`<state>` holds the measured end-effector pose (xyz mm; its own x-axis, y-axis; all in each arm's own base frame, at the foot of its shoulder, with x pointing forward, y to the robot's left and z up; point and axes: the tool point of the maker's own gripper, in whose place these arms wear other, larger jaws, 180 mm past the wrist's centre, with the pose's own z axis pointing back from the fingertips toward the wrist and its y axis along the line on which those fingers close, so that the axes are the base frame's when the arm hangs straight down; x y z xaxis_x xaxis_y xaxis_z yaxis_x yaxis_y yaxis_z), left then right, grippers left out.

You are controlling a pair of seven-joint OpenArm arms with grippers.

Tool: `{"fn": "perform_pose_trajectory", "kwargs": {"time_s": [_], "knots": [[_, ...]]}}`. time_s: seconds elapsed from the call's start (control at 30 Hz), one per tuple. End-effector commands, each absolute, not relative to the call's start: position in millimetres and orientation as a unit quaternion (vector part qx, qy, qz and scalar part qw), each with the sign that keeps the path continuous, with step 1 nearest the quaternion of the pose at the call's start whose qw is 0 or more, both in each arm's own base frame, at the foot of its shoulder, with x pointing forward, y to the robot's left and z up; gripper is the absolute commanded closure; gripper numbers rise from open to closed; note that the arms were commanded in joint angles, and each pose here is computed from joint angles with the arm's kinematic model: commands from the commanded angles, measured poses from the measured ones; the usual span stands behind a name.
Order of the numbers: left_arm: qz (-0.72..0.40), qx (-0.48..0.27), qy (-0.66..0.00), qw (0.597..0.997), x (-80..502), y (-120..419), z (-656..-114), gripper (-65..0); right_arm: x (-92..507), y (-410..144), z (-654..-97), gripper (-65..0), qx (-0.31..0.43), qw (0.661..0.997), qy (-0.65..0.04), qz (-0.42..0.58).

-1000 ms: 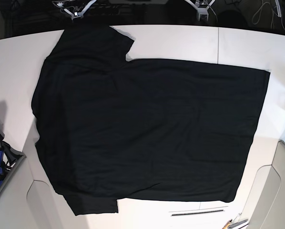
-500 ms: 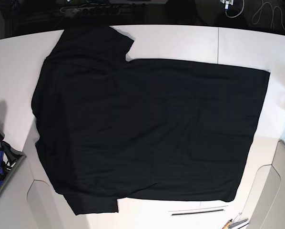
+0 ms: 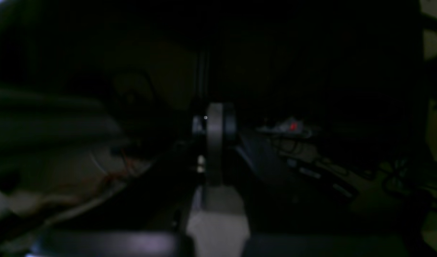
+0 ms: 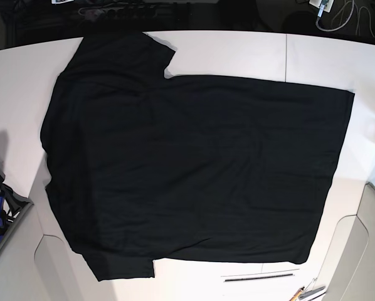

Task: Fold the T-shirt properly
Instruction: 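Lower both grippers toward the shirt's shoulder corners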

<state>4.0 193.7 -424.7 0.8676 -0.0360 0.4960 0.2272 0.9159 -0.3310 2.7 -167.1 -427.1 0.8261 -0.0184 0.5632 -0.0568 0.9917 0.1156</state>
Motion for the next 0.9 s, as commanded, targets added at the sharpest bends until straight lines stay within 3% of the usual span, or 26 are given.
{"fn": "perform_pose_trajectory", "kwargs": {"time_s": [0.0,0.33,0.57,0.77,0.87], "knots": [[-0.072,-0.209,-0.265,0.939,15,193,-410,0.0,7,-172,-416,0.0,0.065,0.949,-0.308,0.004],[0.0,-0.191,-0.361,0.913,74,243,-354,0.0,91,-198,-363,0.0,0.107,0.9,-0.412,-0.091],[0.011,-0.207,-0.365,0.908,95,243,-351,0.0,151,-213,-338,0.0,0.157,0.845,-0.478,-0.182],[0.017,-0.213,-0.392,0.895,116,239,-347,0.0,181,-239,-316,0.0,0.135,0.808,-0.536,-0.207],[0.014,-0.214,-0.394,0.893,122,237,-347,0.0,185,-254,-320,0.0,0.074,0.821,-0.533,-0.189]]}}
